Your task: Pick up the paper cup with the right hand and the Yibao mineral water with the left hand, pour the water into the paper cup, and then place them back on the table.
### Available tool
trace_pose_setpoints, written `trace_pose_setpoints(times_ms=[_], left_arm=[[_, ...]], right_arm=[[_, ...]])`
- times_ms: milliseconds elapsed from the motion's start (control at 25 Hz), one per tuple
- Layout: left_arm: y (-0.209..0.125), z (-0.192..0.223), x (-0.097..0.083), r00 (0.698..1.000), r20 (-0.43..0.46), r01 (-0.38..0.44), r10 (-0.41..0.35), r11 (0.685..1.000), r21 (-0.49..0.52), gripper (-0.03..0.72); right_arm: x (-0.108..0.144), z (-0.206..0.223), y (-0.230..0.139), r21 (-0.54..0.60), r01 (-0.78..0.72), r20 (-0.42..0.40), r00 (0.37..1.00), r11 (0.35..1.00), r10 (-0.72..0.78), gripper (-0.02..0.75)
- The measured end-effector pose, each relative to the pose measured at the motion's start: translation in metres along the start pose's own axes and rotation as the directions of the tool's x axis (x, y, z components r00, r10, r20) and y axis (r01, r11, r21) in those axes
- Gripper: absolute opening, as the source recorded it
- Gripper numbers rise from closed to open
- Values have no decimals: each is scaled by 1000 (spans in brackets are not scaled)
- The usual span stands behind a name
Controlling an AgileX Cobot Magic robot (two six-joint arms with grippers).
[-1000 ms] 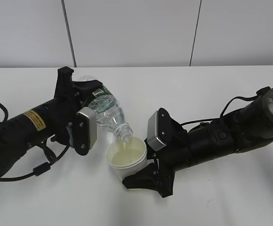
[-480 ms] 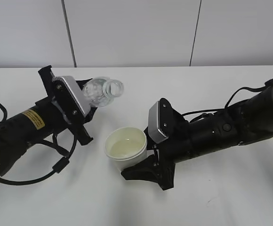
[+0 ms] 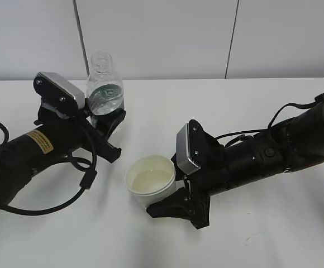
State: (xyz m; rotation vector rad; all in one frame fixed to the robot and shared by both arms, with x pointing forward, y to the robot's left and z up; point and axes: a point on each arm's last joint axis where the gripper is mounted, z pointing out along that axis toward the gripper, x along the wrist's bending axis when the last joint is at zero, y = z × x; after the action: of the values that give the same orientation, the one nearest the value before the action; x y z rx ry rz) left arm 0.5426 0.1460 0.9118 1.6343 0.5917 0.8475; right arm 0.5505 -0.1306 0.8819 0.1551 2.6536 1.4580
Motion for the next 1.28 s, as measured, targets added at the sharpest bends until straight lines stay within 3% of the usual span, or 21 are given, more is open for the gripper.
trace_pose_setpoints(times_ms=[160, 400, 640, 800, 1080, 1280], left_arm=[[0, -1, -1, 997, 44, 59, -59, 998, -1, 322], [-3, -4, 2, 990, 117, 77, -77, 997, 7, 322], [-8, -11, 11, 964, 192, 178, -184, 983, 46, 322], [-9, -13, 7, 950, 252, 176, -187, 982, 65, 322], [-12, -13, 6, 948, 256, 170, -190, 981, 99, 322], [-14, -13, 6, 950, 246, 164, -191, 979, 124, 322]], right_arm=[[-4, -7, 0, -48, -27, 2, 1000, 998, 28, 524], [-19, -37, -15, -138, -121, 50, 990, 983, 129, 524], [-37, -68, -33, -175, -158, 159, 970, 972, 186, 523], [-42, -72, -34, -192, -144, 204, 962, 971, 183, 523], [-38, -75, -46, -220, -140, 372, 903, 965, 215, 523], [-37, -80, -56, -241, -160, 515, 815, 957, 266, 523]])
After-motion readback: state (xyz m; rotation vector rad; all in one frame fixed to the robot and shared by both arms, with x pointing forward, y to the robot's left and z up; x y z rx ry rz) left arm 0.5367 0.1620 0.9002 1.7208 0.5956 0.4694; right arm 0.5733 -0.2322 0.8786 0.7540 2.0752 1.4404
